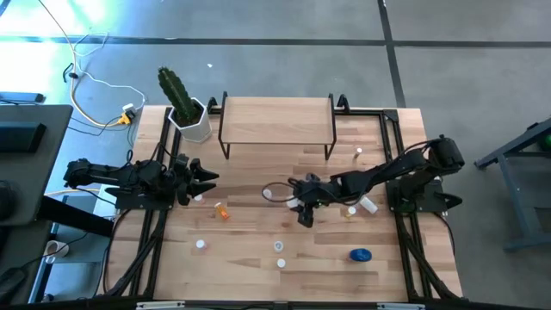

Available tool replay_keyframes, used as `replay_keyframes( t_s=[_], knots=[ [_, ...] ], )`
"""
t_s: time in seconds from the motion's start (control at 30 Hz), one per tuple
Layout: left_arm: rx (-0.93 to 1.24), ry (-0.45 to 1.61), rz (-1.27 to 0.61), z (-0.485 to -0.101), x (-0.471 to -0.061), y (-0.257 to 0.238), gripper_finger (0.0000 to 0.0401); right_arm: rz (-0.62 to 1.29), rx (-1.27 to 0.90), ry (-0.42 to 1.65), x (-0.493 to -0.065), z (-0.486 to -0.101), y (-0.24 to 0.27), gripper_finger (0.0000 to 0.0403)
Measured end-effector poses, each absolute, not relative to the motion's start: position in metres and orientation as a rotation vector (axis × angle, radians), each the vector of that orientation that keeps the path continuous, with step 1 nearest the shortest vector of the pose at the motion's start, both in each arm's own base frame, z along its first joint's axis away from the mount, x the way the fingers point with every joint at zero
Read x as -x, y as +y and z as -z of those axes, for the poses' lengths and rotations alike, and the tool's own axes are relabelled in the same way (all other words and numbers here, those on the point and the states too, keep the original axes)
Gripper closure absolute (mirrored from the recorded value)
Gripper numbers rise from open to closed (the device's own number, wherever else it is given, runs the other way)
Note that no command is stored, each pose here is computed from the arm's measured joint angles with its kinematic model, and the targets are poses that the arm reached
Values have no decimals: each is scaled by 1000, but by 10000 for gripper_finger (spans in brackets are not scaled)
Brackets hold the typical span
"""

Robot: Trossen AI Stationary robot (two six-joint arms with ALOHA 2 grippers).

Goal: Pick and place medicine bottles onto shelf by color
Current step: Put the large orange pill bottle on the shelf

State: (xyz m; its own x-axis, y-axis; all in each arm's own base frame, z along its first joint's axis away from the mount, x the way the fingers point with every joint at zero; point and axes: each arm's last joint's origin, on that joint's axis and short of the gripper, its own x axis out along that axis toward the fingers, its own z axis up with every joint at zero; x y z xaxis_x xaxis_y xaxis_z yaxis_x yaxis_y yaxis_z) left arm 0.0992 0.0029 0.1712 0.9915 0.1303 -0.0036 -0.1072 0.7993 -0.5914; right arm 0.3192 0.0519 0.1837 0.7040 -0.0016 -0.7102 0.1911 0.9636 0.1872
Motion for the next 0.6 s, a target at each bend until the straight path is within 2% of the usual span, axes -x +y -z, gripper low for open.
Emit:
replay_keyframes(
  t_s=[0.6],
  knots=[
    [616,-38,-130,-171,-99,3,165,327,-381,435,-288,-268,-17,209]
  ],
)
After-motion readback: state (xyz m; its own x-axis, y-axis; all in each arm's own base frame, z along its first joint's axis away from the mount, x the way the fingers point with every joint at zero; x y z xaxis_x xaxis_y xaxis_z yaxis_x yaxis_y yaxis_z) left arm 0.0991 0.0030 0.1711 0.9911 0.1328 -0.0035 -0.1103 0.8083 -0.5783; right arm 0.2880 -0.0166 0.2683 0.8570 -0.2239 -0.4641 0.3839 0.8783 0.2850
